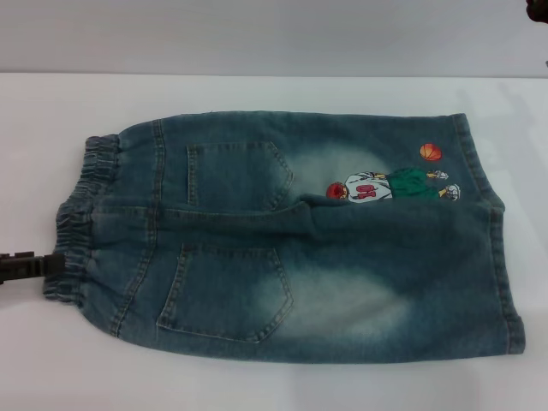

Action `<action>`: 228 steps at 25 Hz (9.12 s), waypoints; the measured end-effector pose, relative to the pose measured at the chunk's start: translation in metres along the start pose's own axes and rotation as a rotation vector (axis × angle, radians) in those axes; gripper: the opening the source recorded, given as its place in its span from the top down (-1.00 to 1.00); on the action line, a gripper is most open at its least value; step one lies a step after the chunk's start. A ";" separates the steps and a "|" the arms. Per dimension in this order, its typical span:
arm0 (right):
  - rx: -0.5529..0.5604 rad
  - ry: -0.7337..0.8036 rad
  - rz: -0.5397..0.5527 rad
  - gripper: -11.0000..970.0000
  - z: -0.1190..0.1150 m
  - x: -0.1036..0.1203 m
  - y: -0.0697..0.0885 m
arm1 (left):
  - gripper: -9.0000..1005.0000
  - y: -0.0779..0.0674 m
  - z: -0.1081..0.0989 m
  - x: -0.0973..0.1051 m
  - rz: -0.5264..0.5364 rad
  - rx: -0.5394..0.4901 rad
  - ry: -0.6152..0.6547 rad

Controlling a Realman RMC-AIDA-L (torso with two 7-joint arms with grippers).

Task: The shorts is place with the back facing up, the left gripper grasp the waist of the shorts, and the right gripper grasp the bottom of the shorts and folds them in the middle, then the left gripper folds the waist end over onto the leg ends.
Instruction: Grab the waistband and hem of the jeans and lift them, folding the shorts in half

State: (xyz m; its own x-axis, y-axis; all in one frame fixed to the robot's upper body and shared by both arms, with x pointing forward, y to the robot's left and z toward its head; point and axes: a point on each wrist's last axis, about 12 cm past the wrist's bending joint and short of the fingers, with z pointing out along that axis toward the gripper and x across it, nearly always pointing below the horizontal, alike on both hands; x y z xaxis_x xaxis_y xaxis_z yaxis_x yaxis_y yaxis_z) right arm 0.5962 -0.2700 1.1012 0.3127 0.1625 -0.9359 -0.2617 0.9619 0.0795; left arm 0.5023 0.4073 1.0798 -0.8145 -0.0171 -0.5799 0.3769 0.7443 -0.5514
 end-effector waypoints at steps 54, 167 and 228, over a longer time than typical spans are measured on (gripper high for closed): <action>0.013 0.005 -0.003 -0.52 0.003 0.000 -0.003 | -0.43 -0.005 0.022 -0.009 0.011 -0.021 0.127; -1.328 1.638 -0.124 -0.52 -0.054 -0.061 -0.025 | 0.89 -0.018 0.056 -0.031 -0.037 -0.033 -0.140; -1.241 1.671 -0.280 -0.52 -0.036 -0.029 -0.008 | 0.89 -0.023 0.061 -0.040 -0.021 -0.015 -0.142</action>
State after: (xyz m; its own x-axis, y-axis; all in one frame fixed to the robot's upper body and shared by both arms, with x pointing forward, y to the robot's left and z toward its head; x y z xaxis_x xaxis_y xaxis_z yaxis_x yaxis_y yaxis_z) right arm 0.5565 -0.2906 1.1158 -0.2975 -0.9127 -0.2800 -0.9139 0.1874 0.3602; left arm 0.5533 0.3500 1.0786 -0.7514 -0.1263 -0.6476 0.3526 0.7527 -0.5560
